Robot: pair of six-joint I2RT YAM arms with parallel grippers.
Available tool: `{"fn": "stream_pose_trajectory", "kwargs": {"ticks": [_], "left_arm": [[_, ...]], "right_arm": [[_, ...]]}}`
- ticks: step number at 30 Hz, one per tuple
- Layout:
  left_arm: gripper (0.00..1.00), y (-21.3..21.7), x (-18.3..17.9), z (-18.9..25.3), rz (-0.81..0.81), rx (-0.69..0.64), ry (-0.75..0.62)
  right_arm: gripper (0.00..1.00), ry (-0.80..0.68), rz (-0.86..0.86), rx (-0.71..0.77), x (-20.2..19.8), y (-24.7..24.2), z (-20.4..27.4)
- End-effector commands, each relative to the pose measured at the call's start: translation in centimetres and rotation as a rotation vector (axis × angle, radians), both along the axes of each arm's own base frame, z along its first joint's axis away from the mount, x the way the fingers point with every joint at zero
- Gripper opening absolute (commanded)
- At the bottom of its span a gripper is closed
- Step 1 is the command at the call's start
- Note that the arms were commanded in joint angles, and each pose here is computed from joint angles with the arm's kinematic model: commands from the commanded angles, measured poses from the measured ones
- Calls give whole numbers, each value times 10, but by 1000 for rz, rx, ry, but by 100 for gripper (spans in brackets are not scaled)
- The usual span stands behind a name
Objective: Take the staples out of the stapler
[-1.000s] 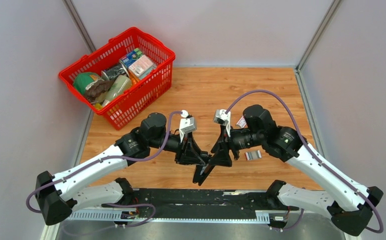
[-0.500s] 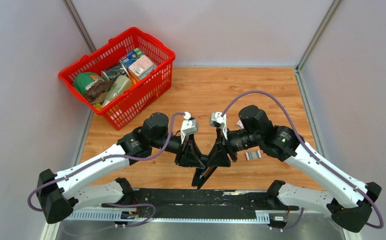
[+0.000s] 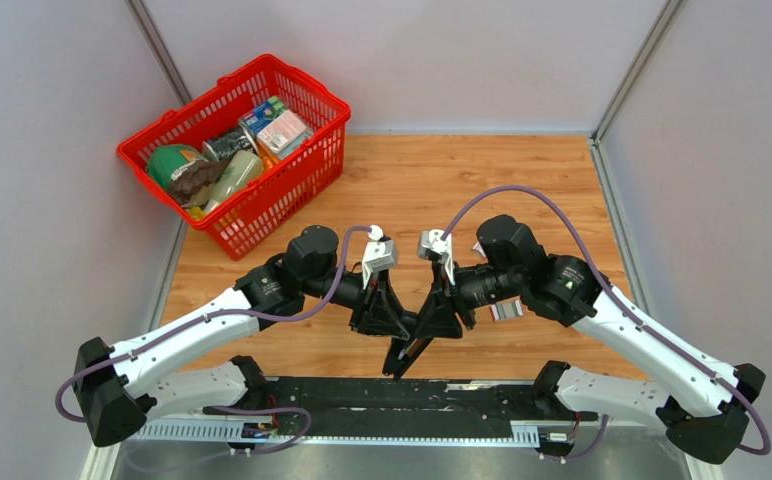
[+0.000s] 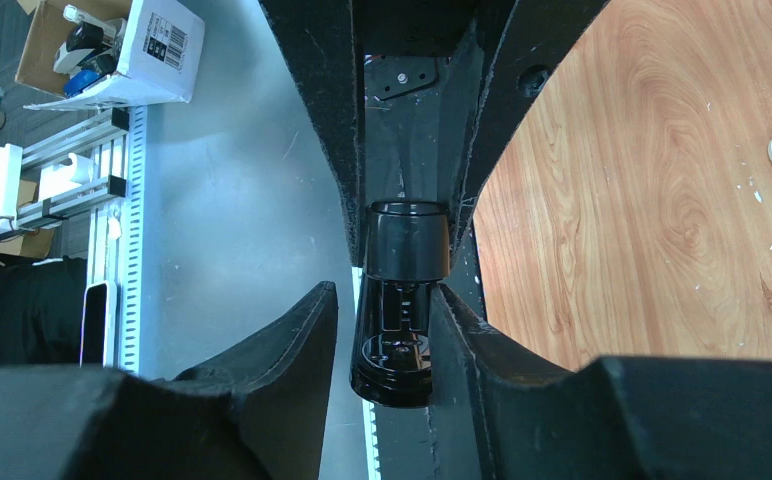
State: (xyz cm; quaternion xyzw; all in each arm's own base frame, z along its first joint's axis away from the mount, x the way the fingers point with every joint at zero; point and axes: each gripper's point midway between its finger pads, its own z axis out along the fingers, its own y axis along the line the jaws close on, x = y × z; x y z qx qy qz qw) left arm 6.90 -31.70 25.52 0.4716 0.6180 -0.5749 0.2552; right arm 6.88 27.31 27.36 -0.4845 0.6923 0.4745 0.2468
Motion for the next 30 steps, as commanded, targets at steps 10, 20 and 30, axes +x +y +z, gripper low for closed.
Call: {"fn": "stream_pose_trajectory", "kwargs": {"ticks": [10, 20, 30], "left_arm": [[0, -3, -5, 58, -54, -171, -97], [0, 4, 10, 82, 96, -258, -206], [0, 18, 25, 99, 230, -290, -288]], "right_arm": [[25, -7, -10, -30, -2, 1, -11], [0, -5, -81, 5, -4, -7, -17], [0, 50, -128, 33, -10, -13, -28]]}}
